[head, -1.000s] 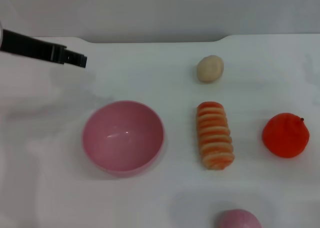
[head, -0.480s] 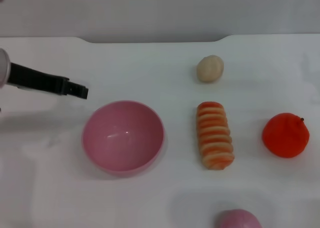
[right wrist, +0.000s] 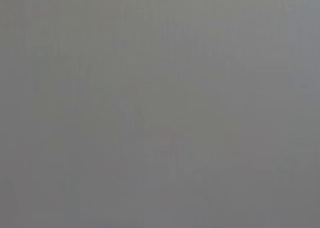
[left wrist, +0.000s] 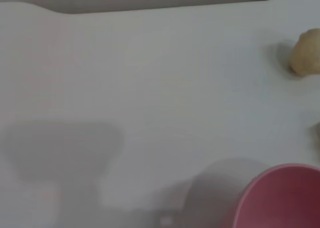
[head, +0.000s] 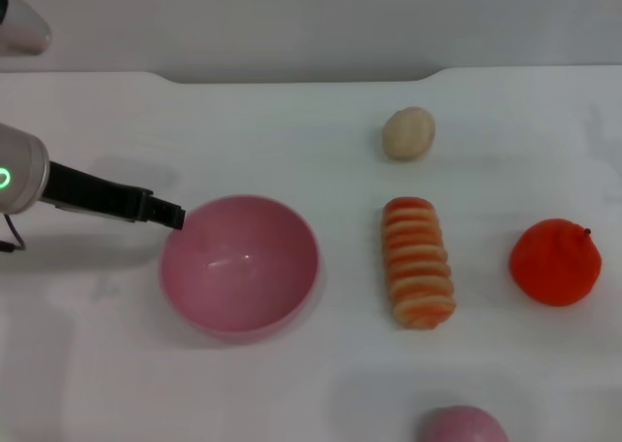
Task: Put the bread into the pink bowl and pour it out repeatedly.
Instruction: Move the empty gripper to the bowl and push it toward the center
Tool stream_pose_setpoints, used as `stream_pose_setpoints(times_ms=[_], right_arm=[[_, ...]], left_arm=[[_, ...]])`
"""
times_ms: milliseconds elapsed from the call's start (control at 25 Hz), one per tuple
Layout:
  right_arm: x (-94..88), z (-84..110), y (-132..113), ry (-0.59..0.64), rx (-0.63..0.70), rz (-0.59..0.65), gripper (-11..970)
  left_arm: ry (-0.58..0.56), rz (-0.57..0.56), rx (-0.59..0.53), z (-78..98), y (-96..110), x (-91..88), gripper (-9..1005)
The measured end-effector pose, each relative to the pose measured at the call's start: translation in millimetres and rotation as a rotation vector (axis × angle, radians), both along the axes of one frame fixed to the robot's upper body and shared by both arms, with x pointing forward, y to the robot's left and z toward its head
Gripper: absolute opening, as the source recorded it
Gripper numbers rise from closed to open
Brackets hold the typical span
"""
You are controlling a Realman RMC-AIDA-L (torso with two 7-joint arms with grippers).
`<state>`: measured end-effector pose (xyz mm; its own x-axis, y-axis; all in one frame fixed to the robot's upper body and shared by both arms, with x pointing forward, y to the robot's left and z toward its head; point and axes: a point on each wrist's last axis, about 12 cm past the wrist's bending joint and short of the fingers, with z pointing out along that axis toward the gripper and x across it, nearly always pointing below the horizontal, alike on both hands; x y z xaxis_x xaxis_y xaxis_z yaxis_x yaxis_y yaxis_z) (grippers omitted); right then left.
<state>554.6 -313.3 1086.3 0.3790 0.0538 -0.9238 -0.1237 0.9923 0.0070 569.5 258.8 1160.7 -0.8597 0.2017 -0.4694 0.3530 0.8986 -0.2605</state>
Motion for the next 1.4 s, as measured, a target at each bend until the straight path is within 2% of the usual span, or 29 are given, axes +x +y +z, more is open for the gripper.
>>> stream_pose_setpoints(times_ms=[440, 680, 1400], right_arm=[[0.1, 0.0, 0.7, 0.000, 0.001, 0.001, 435], [0.3, 0.1, 1.1, 0.000, 0.000, 0.003, 434], [-1.3, -1.3, 0.4, 0.004, 0.001, 0.000, 435]], left_arm=[[0.030, 0.019, 0.000, -20.7, 4.6, 0.5, 667], [0.034, 0.018, 0.002, -23.6, 5.3, 0.5, 667], [0.087, -0.024, -0.023, -43.4, -9.1, -2.6, 656]])
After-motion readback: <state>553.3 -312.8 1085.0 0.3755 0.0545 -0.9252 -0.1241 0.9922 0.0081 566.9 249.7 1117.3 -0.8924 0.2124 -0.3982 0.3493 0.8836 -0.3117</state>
